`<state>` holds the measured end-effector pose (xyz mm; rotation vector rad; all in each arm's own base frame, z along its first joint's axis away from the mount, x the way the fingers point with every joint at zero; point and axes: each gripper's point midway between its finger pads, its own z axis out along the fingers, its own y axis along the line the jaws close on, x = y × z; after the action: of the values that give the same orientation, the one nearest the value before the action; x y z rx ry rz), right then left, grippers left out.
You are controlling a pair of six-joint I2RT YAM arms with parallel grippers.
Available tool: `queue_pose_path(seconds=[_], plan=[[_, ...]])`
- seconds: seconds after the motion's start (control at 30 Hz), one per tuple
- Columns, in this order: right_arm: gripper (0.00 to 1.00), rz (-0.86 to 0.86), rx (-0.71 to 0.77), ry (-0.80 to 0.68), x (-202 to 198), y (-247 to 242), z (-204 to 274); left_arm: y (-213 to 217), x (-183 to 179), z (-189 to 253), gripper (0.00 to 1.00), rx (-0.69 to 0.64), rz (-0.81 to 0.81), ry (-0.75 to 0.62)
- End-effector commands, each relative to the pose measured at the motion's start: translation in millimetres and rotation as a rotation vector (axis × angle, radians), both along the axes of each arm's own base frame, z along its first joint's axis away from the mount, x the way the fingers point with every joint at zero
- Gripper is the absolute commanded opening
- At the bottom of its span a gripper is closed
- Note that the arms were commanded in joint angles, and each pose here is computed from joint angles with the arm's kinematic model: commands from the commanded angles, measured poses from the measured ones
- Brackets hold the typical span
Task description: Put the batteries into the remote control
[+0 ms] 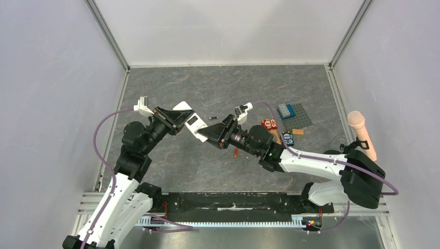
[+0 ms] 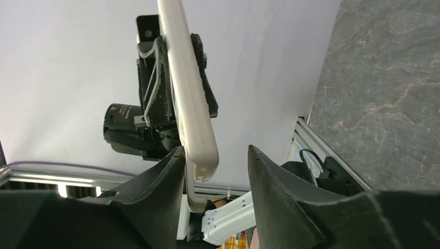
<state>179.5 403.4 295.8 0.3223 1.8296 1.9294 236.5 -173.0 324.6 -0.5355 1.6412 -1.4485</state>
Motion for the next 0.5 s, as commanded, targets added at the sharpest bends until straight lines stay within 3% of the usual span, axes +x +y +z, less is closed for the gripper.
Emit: queue_pose_path(seconds=[0.0,0.2,0.47], plan=[[0.51,0.034,-0.097,0.082,-0.8,4.5,-42.4,7.3,7.9,33.1,0.02,-0.019,0.056,-0.146],[0.48,0.034,-0.078,0.104,10.9,7.6,-47.6,7.5,15.0,20.3,0.02,0.023,0.071,-0.144],[0.43,0.045,-0.075,0.143,17.9,7.9,-59.9,16.9,25.1,9.5,0.02,0.194,0.136,-0.213]])
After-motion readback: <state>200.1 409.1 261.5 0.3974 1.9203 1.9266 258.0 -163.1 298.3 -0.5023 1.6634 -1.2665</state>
